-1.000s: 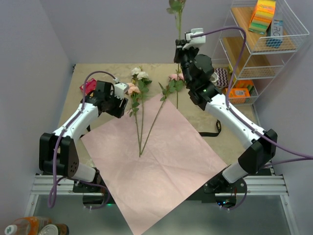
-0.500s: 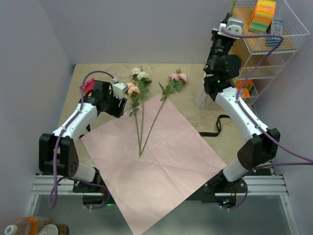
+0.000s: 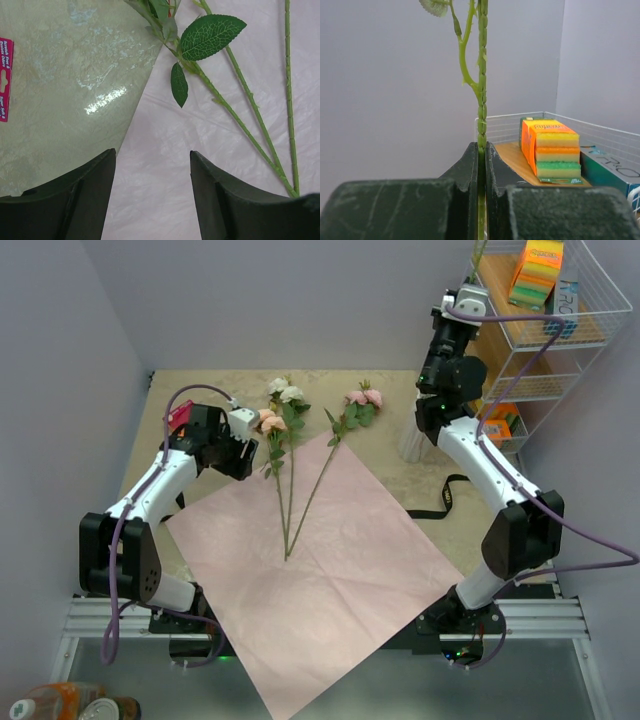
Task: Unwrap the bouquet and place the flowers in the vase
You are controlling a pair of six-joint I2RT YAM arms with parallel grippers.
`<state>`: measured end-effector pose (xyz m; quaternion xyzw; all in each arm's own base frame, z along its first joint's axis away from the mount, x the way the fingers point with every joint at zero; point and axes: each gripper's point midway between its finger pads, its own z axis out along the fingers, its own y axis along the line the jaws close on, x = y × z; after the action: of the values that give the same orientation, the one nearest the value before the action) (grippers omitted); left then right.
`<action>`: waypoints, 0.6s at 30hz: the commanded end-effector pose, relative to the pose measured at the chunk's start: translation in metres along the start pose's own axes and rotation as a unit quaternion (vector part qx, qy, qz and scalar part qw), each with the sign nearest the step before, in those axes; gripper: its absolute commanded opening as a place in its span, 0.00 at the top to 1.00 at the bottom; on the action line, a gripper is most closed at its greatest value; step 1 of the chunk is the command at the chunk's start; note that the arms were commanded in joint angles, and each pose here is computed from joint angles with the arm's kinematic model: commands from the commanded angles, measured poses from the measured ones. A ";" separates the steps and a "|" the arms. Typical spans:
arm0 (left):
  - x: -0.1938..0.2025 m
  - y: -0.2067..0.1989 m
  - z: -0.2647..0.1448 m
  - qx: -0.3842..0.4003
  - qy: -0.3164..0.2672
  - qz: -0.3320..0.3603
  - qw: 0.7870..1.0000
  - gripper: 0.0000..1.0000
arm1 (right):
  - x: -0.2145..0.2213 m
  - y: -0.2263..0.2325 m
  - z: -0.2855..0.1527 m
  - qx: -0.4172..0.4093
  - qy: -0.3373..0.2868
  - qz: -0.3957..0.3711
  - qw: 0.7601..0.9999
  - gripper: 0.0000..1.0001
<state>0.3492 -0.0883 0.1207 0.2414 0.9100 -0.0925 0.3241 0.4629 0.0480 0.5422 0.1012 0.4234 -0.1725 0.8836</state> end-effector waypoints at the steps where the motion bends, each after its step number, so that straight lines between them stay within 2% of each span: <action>1: -0.012 0.000 -0.009 0.007 -0.022 0.011 1.000 0.34 | 0.007 -0.007 -0.005 0.013 -0.012 0.002 1.000 1.00; 6: -0.012 0.002 -0.015 0.002 -0.026 0.013 1.000 0.34 | 0.029 -0.003 -0.012 0.007 0.017 -0.008 1.000 1.00; 10: -0.012 0.002 -0.017 0.001 -0.026 0.013 1.000 0.34 | 0.048 -0.006 -0.022 0.010 0.062 -0.012 0.998 1.00; 12: -0.013 0.003 -0.018 0.001 -0.028 0.010 1.000 0.34 | 0.052 -0.012 -0.032 0.015 0.081 0.007 0.997 0.86; 13: -0.013 0.002 -0.019 0.002 -0.027 0.008 1.000 0.34 | 0.057 -0.013 -0.037 0.010 0.096 0.007 0.995 0.69; 14: -0.014 0.001 -0.020 0.004 -0.028 0.006 1.000 0.34 | 0.050 -0.018 -0.040 0.012 0.096 0.014 0.995 0.65; 16: -0.017 0.000 -0.022 0.005 -0.030 0.004 1.000 0.34 | 0.063 -0.017 -0.053 -0.005 0.122 0.014 0.992 0.57; 18: -0.020 0.000 -0.024 0.004 -0.034 0.002 0.999 0.34 | 0.063 -0.020 -0.062 -0.014 0.135 0.024 0.990 0.54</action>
<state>0.3437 -0.0855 0.1243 0.2386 0.9111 -0.0982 0.3214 0.4743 0.0457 0.4400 0.0878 0.5409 -0.1704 0.8190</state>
